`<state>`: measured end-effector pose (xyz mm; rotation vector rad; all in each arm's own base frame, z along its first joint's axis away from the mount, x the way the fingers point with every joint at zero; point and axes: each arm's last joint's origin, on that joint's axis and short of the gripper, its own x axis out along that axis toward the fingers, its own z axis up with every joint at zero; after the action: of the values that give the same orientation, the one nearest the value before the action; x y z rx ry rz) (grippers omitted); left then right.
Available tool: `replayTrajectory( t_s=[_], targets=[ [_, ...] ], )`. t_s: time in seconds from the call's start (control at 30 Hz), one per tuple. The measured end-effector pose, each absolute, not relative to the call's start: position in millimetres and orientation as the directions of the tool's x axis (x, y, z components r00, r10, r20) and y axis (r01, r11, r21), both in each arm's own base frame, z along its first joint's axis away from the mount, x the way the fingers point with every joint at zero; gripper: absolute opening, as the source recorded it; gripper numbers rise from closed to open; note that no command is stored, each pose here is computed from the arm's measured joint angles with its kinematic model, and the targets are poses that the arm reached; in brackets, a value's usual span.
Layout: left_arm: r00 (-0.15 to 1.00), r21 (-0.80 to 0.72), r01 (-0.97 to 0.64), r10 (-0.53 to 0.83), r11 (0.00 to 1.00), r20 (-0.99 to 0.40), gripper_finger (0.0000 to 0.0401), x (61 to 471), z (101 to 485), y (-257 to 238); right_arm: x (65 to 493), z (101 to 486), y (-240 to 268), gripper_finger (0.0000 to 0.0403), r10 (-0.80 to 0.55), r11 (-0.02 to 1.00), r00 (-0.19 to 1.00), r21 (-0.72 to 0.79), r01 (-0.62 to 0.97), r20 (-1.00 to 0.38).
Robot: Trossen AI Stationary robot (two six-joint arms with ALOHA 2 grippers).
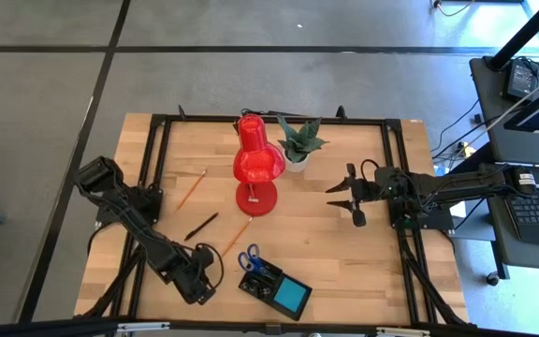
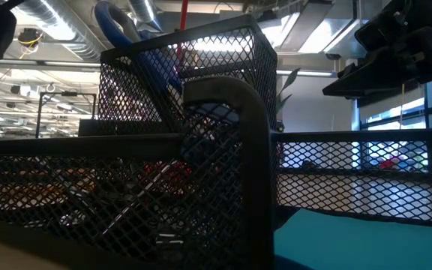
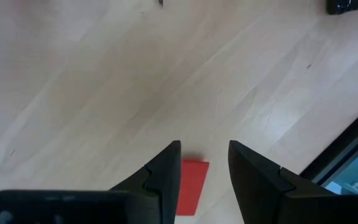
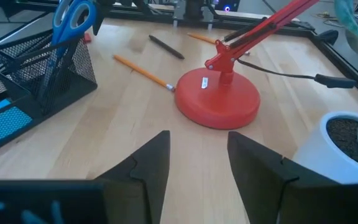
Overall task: Pick and place office supplies into organizer
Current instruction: Put the red eraser into the black desk organizer
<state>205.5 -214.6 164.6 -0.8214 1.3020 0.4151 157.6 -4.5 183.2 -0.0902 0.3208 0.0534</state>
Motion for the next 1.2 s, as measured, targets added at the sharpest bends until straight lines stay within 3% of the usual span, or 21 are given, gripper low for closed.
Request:
replayTrajectory(
  t_s=[0.27, 0.5, 0.87, 1.2],
  targets=[
    [0.249, -0.298, -0.678, -0.171, 0.672, -0.953, 0.0125, 205.6, 164.6, -214.7, 157.6, 183.2, -4.5, 0.0165, 0.038, 0.994, 0.948, -0.081, -0.067, -0.317],
    [0.244, -0.293, -0.725, -0.166, 0.624, -0.955, 0.0128, 205.1, 164.4, -214.2, 157.6, 183.2, -4.5, 0.0165, 0.038, 0.994, 0.947, -0.082, -0.067, -0.318],
    [0.249, -0.301, -0.725, -0.172, 0.620, -0.953, 0.0212, 205.6, 164.5, -214.8, 157.3, 182.2, -4.5, 0.0165, 0.038, 0.994, 0.944, -0.081, -0.068, -0.328],
    [0.254, -0.308, -0.713, -0.177, 0.630, -0.951, 0.0215, 206.1, 164.7, -215.4, 157.2, 181.9, -4.5, 0.0165, 0.038, 0.994, 0.943, -0.081, -0.068, -0.331]
  ],
)
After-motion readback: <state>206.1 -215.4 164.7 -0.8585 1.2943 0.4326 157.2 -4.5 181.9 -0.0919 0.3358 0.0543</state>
